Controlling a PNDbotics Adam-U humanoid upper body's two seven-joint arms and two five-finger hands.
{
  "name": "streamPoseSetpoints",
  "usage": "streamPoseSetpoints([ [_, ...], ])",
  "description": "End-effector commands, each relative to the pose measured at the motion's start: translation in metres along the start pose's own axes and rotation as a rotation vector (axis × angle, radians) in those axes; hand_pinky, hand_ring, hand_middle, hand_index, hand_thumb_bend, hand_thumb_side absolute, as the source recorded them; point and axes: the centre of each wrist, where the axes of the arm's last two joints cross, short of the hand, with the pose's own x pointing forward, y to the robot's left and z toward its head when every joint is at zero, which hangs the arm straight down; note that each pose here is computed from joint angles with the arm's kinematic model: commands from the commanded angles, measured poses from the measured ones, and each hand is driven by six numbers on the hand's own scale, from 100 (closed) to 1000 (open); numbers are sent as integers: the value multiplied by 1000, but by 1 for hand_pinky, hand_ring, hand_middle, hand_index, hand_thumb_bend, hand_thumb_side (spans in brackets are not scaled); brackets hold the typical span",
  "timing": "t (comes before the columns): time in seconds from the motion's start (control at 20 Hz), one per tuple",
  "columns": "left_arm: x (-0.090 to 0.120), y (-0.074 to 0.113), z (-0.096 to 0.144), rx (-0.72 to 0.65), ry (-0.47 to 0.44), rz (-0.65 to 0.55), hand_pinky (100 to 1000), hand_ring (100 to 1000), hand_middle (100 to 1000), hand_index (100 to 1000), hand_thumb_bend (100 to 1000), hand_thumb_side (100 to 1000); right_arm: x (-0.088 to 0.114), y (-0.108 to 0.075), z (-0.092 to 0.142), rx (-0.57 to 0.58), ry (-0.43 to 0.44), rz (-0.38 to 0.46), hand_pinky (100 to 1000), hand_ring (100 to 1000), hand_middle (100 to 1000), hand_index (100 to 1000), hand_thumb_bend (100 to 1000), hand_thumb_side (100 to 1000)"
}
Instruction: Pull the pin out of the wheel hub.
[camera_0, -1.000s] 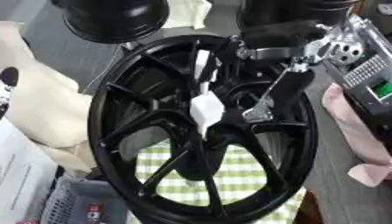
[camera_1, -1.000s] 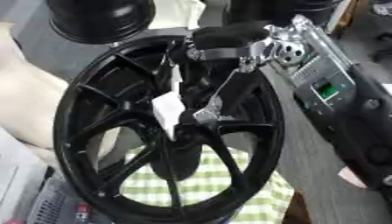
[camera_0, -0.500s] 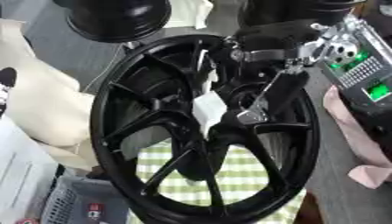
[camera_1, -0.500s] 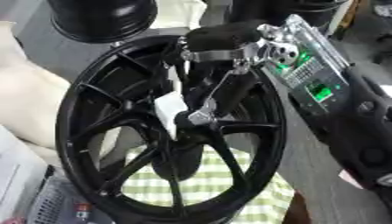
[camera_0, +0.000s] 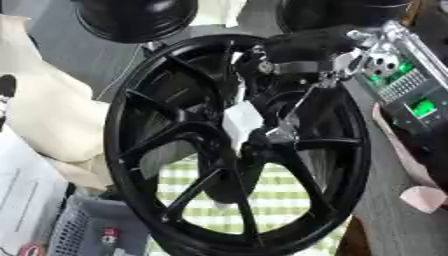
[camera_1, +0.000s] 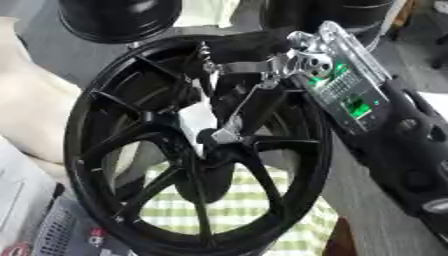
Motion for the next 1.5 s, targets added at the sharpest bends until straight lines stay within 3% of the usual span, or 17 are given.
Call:
streamPoseSetpoints([
  [0.05, 8, 1, -3, -9, -29, 2, 655, 629, 441, 619, 732, 433, -1, -6, 3, 83, -38, 90, 772, 611, 673, 798, 345, 509],
  [0.45, 9, 0, -3, -11, -31, 6, 655, 629, 440, 620, 730, 433, -5, 0, 2, 97, -22, 80, 708, 608, 651, 787, 336, 484],
  [0.95, 10, -1, -4, -16, -33, 13, 656, 629, 440, 620, 727, 433, -10, 5, 1, 106, -9, 54, 707, 605, 625, 765, 293, 457],
  [1.5, 9, -1, -3, -16, -29, 16, 657, 629, 439, 620, 722, 433, -8, 5, 1, 86, -22, 10, 697, 592, 509, 681, 205, 343],
])
